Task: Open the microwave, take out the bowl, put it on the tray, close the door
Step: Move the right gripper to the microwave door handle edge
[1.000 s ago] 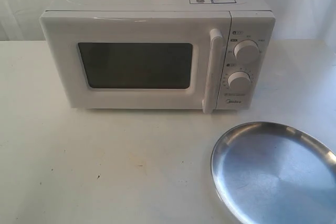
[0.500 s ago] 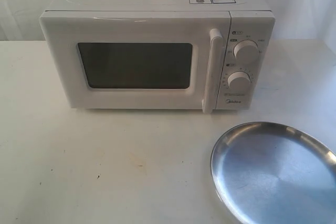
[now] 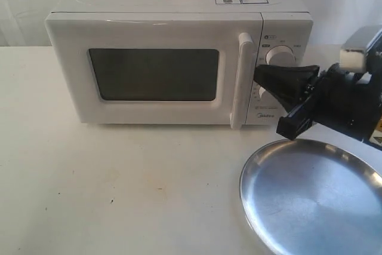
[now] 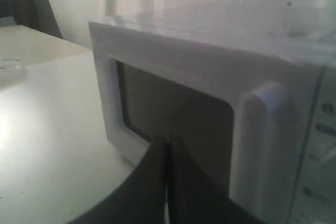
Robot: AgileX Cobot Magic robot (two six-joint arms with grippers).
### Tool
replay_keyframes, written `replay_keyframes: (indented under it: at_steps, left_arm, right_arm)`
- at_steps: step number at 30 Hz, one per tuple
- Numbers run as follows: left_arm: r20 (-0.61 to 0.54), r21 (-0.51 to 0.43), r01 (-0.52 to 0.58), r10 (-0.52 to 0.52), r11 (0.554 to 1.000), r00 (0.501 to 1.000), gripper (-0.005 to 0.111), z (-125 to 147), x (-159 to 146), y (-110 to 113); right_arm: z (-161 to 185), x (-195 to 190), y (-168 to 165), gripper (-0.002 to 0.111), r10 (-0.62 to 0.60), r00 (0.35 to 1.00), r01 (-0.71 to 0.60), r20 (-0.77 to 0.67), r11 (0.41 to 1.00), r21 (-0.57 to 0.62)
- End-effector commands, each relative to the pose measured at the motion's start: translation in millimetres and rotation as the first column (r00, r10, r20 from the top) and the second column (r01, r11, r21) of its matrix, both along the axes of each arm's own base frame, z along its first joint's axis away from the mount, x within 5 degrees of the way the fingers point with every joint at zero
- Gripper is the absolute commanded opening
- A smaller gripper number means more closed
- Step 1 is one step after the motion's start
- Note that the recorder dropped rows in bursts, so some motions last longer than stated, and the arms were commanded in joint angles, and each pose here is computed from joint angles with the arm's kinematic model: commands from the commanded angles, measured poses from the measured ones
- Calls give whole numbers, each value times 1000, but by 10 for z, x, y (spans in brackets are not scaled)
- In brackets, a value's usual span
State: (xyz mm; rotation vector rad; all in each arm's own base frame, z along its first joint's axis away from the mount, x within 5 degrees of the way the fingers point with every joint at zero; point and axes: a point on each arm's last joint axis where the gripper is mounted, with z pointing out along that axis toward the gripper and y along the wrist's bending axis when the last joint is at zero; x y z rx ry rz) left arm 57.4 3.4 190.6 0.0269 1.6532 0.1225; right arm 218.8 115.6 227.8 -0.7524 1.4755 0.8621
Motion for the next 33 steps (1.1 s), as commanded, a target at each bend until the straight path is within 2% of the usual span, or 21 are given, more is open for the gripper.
replay_keyframes:
  at_steps: [1,6,11,14,15,16,17,18,20,22,27,33]
  left_arm:
    - [5,-10,3,-3,1000,1000,0,10,-2,-3]
    - [5,-10,3,-3,1000,1000,0,10,-2,-3]
    - [5,-10,3,-3,1000,1000,0,10,-2,-3]
    - [5,-10,3,-3,1000,1000,0,10,-2,-3]
    - [5,-10,3,-3,1000,1000,0,10,-2,-3]
    - [5,-10,3,-3,1000,1000,0,10,-2,-3]
    - [5,-10,3,-3,1000,1000,0,10,-2,-3]
    - [5,-10,3,-3,1000,1000,0,10,-2,-3]
    - [5,-10,3,-3,1000,1000,0,10,-2,-3]
    - [5,-10,3,-3,1000,1000,0,10,-2,-3]
    - [5,-10,3,-3,1000,1000,0,10,-2,-3]
    - [5,-10,3,-3,1000,1000,0,10,-2,-3]
  right_arm:
    - [-342,217,-234,0,-31,998,31,-57,1000,1]
    - [-500,364,-245,0,16,998,-19,-60,998,-59]
    - [-492,512,-210,3,62,998,-64,-27,994,-84]
    - [-446,552,-187,21,84,997,-83,-1,992,-92]
    - [-433,565,-180,30,86,996,-85,6,992,-93]
    - [-407,579,-141,49,99,995,-97,22,991,-95]
    - [-392,581,-107,54,112,993,-108,36,989,-99]
    - [-347,600,-30,53,131,990,-125,58,988,-95]
    - [-361,672,76,48,106,993,-95,52,979,-179]
    - [-346,693,161,48,116,991,-99,67,972,-215]
    - [-334,790,143,47,22,998,-10,52,974,-225]
    - [-466,883,280,38,53,998,-49,16,975,-215]
